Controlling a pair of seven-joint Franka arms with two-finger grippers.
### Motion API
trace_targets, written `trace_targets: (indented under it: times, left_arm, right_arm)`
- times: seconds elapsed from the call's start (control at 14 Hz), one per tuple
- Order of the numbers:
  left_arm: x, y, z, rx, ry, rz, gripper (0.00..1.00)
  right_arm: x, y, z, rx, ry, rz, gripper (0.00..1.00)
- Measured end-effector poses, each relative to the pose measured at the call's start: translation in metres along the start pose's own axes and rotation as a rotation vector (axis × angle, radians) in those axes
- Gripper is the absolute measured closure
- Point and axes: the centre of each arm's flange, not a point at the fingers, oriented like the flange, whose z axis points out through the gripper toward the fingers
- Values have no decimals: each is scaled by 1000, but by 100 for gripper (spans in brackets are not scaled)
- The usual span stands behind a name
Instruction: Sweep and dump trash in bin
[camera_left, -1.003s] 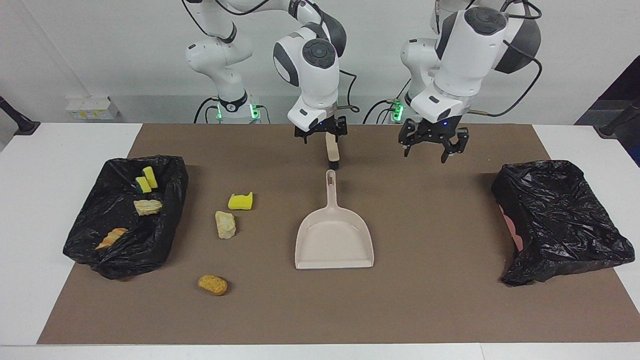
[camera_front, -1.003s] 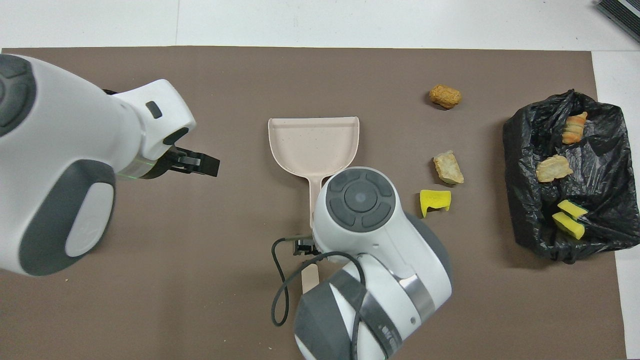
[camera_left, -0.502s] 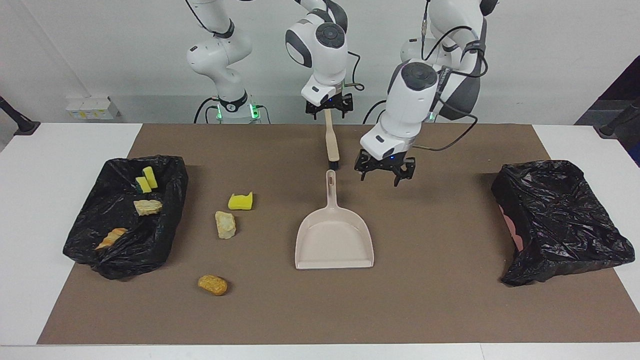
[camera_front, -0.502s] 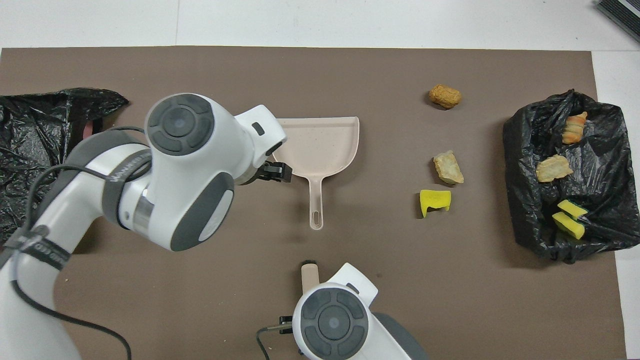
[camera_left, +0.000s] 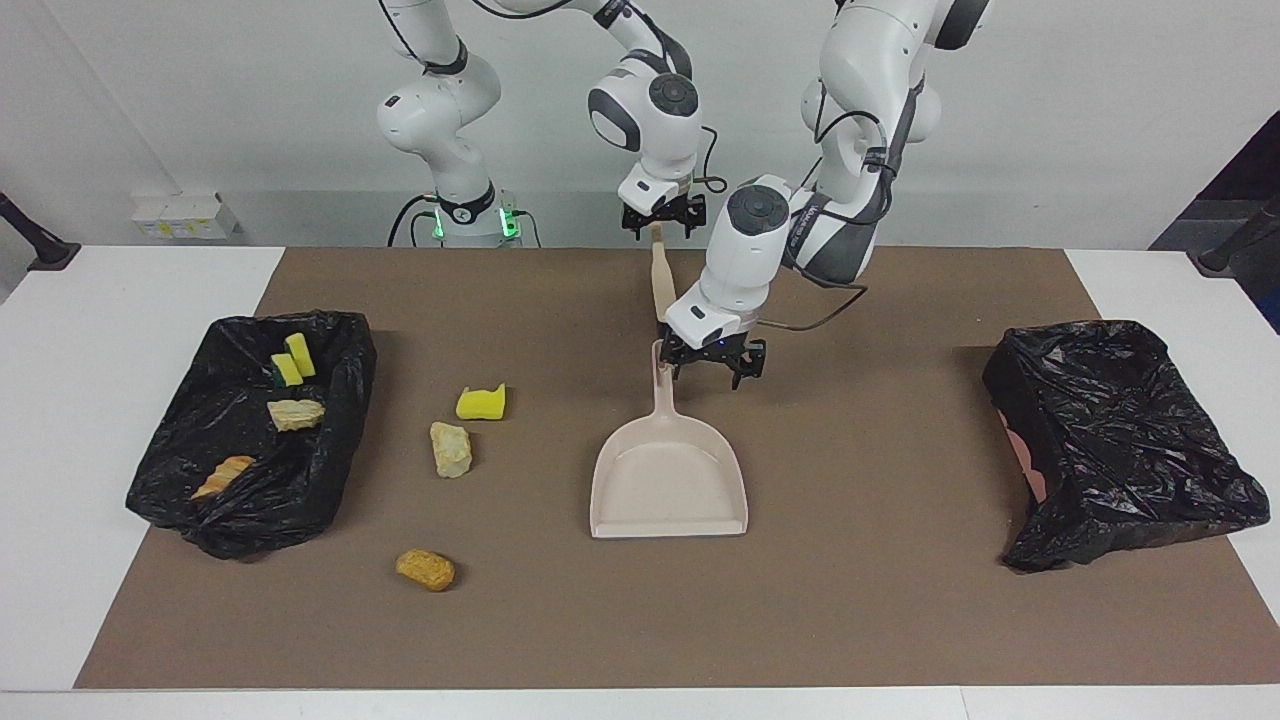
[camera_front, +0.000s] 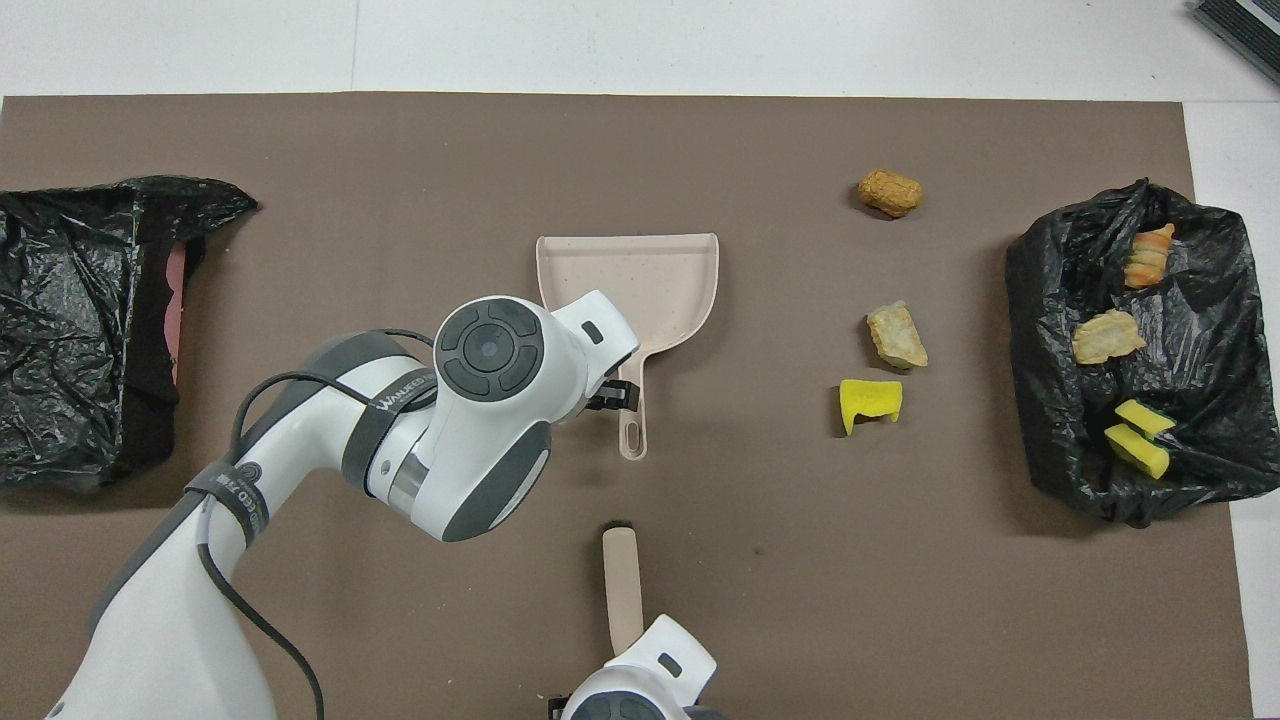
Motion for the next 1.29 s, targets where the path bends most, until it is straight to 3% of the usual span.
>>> trace_targets:
  times: [0.21, 0.57, 0.72, 0.79, 0.93, 1.07, 1.15, 1.29]
  left_arm:
    - [0, 13, -4, -32, 47, -9, 0]
    - [-11, 32, 18, -47, 9, -56, 0]
    - [-12, 35, 32, -55, -5, -68, 0]
    - [-12, 35, 34, -57, -6, -72, 5]
    - [-8, 32, 32, -37, 14, -52, 32]
    - [-1, 29, 25, 27, 70, 19, 57]
    - [0, 29, 24, 46, 84, 40, 69]
    - [0, 25, 22, 79, 76, 108, 69]
  right_arm:
    - [0, -3, 21, -24, -18, -3, 0]
    - [-5, -6, 16, -23, -16, -15, 5]
    - [-10, -6, 12, -29, -21, -22, 18]
    - [-11, -6, 8, -29, -20, -23, 19]
    - [-11, -6, 5, -24, -17, -24, 41]
    - [-10, -6, 3, -20, -14, -23, 68]
    - [-10, -6, 2, -19, -14, -22, 74]
    - [-7, -5, 0, -14, -12, -15, 74]
